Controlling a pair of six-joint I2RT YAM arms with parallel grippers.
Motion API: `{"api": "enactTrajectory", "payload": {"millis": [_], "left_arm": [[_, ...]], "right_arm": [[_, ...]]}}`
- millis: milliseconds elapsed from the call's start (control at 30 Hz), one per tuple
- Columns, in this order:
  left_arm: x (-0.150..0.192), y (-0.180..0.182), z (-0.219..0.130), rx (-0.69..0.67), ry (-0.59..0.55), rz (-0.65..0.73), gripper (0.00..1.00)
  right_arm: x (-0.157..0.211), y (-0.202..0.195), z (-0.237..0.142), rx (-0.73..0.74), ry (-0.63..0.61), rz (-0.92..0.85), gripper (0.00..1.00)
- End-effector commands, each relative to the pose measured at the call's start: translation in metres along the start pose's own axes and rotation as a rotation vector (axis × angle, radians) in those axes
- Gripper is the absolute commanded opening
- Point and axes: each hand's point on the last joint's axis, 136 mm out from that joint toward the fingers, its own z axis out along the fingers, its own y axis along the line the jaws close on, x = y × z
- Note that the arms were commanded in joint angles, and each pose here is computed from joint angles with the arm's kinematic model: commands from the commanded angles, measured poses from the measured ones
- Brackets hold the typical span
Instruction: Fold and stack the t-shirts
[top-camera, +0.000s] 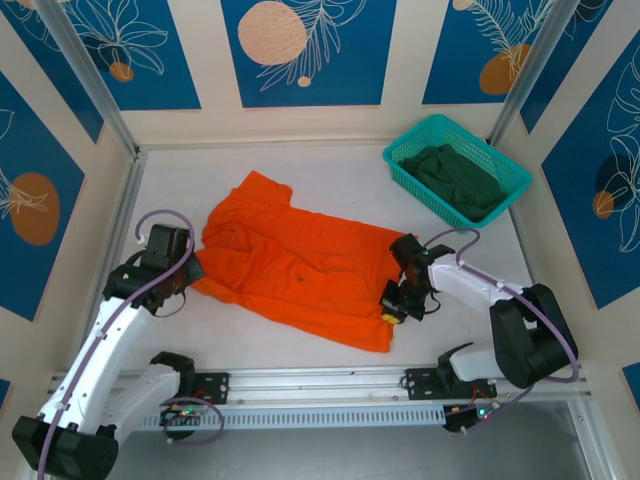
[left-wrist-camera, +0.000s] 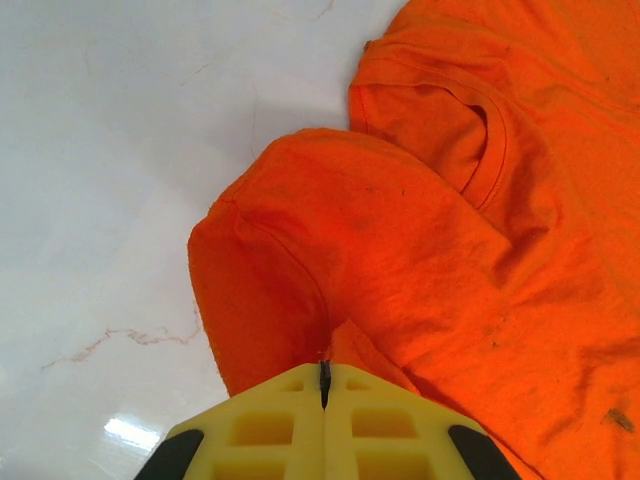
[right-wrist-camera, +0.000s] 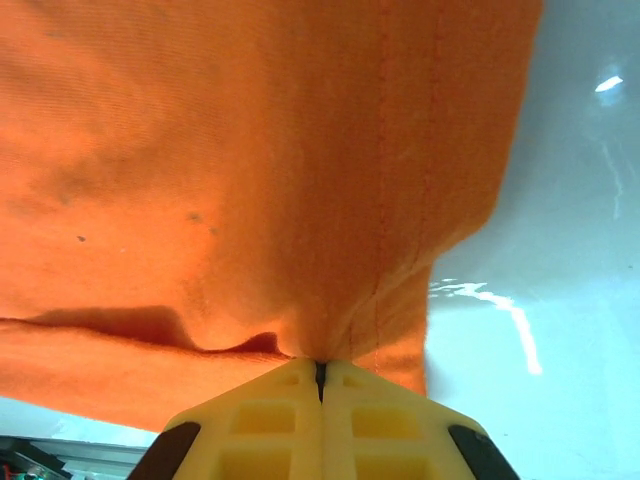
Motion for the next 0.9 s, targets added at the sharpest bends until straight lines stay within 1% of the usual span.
{"api": "enactTrajectory", "payload": {"millis": [0, 200, 367, 467, 533, 633, 700, 800, 867], "left_arm": [[-0.011, -0.009, -0.007, 0.029, -0.029, 0.024, 0.0], [-0.013, -0.028, -0.002, 0.099, -0.01, 0.048, 0.0], [-0.032, -0.069, -0.002, 0.217, 0.006, 0.09, 0.0], [-0.053, -0.102, -0.004, 0.271, 0.042, 0.132, 0.0], [-0.074, -0.129, -0.01, 0.318, 0.059, 0.173, 0.0], [-0.105, -0.163, -0.02, 0.372, 0.055, 0.213, 0.0], [-0.115, -0.174, -0.013, 0.363, 0.082, 0.219, 0.0], [-0.113, -0.183, 0.016, 0.336, 0.184, 0.209, 0.0], [-0.116, -0.188, 0.036, 0.321, 0.222, 0.194, 0.0]], "right_arm": [[0.0, 0.011, -0.023, -0.032, -0.048, -0.031, 0.01], [-0.016, 0.048, -0.069, -0.175, -0.19, -0.069, 0.0], [-0.044, 0.089, -0.12, -0.286, -0.299, -0.104, 0.0], [-0.068, 0.115, -0.153, -0.345, -0.348, -0.119, 0.0], [-0.085, 0.132, -0.179, -0.397, -0.376, -0.123, 0.0], [-0.103, 0.152, -0.213, -0.467, -0.427, -0.142, 0.0], [-0.113, 0.158, -0.222, -0.493, -0.446, -0.144, 0.0], [-0.133, 0.158, -0.218, -0.504, -0.433, -0.098, 0.0], [-0.152, 0.159, -0.214, -0.529, -0.411, -0.049, 0.0]]}}
